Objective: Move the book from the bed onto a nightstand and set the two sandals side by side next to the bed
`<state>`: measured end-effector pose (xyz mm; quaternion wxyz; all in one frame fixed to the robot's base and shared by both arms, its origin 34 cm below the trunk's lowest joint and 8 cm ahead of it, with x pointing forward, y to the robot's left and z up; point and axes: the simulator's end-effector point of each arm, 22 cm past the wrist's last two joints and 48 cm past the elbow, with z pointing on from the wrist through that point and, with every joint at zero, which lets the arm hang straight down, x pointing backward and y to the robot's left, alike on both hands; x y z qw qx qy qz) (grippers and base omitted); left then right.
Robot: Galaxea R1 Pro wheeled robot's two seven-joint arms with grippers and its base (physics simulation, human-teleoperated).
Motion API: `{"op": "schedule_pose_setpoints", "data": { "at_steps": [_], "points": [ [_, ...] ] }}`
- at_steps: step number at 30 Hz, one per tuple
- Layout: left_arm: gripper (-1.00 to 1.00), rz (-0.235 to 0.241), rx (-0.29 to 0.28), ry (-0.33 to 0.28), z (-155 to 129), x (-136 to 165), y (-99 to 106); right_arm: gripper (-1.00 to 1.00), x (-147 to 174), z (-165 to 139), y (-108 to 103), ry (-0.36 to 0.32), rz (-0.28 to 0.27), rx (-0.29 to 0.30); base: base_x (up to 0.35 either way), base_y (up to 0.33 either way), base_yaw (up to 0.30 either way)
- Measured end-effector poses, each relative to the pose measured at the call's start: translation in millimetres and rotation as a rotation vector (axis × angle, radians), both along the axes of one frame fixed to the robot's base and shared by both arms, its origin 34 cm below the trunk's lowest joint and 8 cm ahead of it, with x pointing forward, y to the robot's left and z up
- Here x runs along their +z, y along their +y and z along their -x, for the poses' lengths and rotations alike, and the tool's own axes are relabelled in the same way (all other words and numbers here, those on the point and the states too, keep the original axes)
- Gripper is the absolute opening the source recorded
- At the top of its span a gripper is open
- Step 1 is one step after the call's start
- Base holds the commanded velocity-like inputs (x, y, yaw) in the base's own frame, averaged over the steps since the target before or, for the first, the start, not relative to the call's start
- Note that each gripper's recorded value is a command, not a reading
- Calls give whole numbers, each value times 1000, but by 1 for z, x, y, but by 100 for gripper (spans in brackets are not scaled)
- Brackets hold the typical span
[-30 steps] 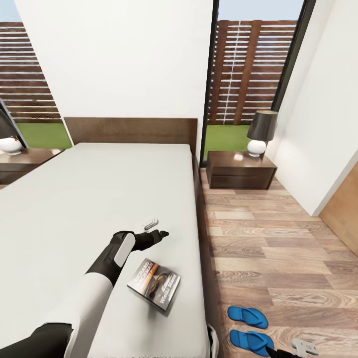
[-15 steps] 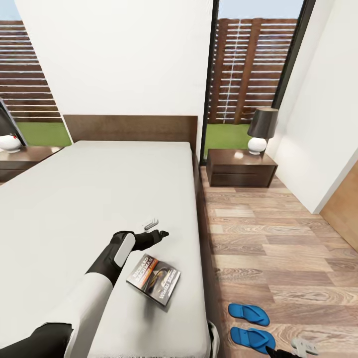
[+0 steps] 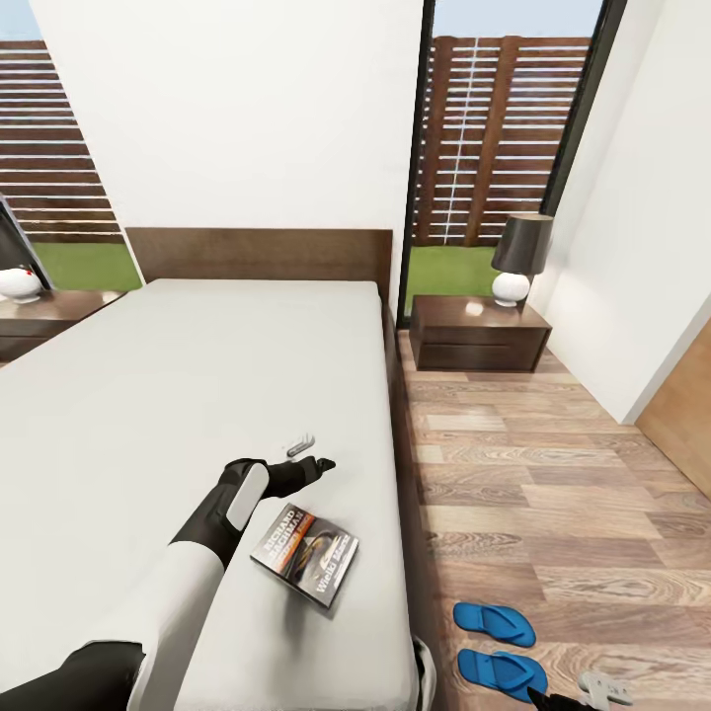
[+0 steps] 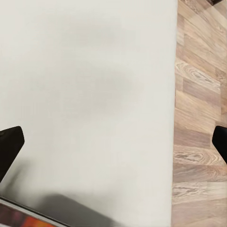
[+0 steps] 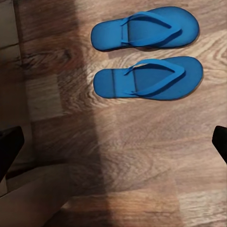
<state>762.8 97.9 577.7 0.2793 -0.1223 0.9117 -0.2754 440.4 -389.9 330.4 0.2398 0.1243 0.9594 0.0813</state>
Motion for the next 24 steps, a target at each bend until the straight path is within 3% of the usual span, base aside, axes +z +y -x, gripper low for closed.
{"op": "schedule_pose_setpoints", "data": {
  "at_steps": [12,24],
  "points": [
    [100,0,0,0,4,-23,0,100,-23,5,0,0,0,0,0,0,0],
    [100,1,0,-2,4,-23,0,100,-23,5,0,0,0,0,0,0,0]
  ]
}}
